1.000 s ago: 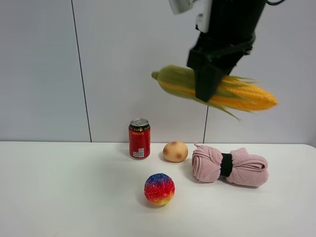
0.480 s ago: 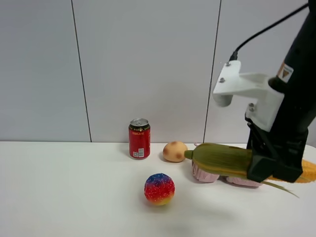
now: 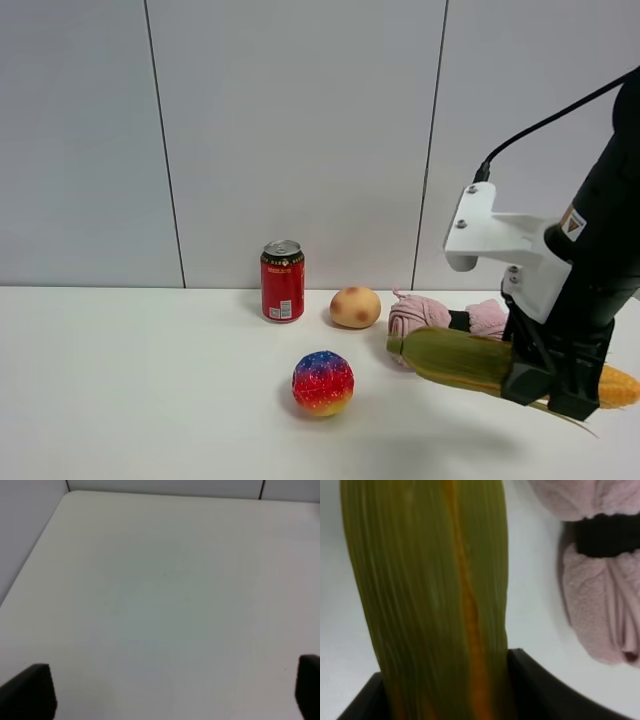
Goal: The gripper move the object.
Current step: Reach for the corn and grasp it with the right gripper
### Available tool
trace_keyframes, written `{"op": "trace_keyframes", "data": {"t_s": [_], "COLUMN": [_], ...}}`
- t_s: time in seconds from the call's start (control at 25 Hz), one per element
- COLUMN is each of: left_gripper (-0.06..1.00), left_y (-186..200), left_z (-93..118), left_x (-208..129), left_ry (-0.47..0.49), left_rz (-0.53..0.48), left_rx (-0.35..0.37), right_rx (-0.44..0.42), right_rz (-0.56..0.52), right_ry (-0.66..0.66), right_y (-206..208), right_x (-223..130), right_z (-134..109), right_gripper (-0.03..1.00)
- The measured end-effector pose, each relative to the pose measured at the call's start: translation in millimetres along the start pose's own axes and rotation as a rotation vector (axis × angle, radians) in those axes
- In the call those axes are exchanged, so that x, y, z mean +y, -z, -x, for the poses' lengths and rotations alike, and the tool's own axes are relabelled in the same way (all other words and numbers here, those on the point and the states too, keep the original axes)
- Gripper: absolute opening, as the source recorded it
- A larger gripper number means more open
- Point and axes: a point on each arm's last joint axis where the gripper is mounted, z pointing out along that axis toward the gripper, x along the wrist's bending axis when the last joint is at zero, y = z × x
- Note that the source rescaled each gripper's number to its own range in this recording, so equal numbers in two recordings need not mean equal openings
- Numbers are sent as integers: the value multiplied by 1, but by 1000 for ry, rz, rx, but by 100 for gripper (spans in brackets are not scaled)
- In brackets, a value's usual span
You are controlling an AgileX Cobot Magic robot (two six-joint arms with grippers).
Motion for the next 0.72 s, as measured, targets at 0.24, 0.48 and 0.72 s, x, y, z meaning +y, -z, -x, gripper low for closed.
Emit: {"op": "trace_keyframes", "data": {"t_s": [0.24,0.48,0.72], "left_gripper": [100,100,100], "left_y": [0,0,0], "left_z": [0,0,0], "left_x": [0,0,0], "left_ry": [0,0,0], "left_rz": [0,0,0], "left_rx": [0,0,0], "right_rx": [95,102,60], "right_rz": [-44,-50,-5], "right_ry": [23,49,48], "right_y": [-27,-46,-58], "right_x": [1,2,8], "right_z": [-5,-5,-1], "right_gripper": [0,0,0]}}
